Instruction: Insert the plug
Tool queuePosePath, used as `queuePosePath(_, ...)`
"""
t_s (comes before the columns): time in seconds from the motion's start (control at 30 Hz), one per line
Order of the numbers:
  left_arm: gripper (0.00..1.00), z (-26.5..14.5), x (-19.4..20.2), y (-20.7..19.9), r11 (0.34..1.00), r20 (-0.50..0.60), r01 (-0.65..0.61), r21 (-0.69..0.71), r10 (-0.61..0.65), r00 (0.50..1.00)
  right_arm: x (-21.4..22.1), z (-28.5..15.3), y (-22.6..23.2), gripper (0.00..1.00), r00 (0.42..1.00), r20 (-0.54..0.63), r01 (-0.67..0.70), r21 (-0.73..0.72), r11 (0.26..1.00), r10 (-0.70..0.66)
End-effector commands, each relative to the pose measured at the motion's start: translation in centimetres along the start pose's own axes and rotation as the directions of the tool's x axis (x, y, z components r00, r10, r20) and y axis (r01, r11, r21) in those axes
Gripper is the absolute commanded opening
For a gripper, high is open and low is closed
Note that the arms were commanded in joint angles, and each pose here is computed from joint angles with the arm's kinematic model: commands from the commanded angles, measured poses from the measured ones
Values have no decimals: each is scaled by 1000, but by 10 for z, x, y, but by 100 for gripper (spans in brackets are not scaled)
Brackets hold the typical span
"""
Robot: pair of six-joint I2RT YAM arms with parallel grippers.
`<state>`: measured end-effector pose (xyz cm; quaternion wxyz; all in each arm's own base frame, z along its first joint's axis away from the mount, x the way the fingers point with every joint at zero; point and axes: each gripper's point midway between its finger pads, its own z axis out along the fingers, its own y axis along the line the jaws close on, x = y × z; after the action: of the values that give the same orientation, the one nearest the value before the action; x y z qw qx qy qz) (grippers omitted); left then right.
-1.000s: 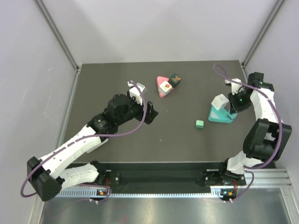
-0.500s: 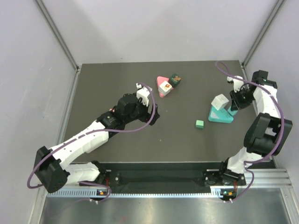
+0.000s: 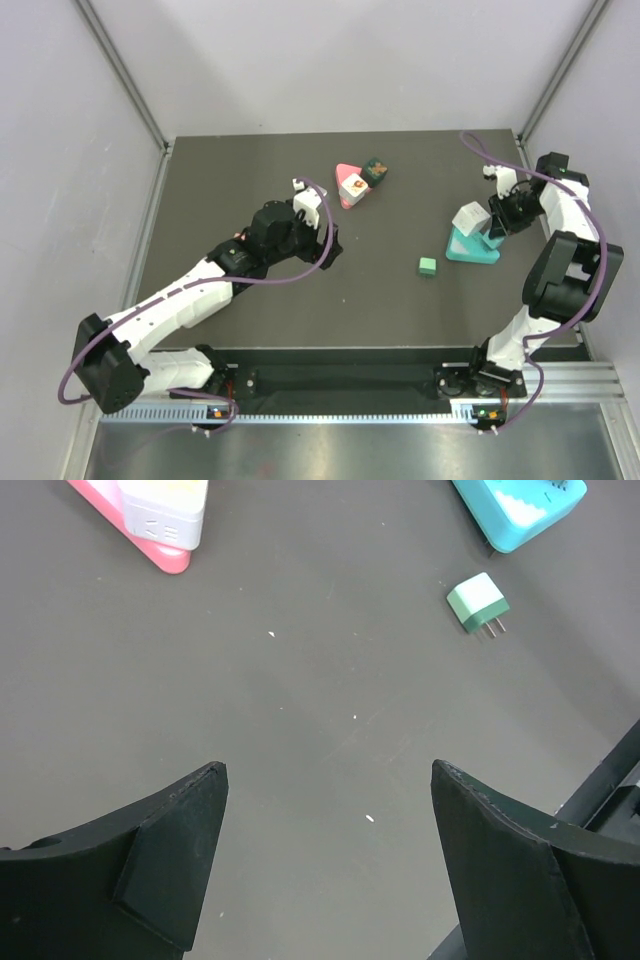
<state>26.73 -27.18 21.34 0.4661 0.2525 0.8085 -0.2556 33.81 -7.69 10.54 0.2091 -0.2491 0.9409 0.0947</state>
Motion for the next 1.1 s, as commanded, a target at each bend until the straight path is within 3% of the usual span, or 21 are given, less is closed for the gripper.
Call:
queuePosePath(0.0,87,-5,-21,-10,999,56,-18,40,16,998,-8,-2,-2,0,999,42,20,-8,1000,-19)
queuePosePath(1.07,86,-12,-24,-15,999,79,-24,43,20,997,2,-14,8,0,1000,26,9,34,999,-10)
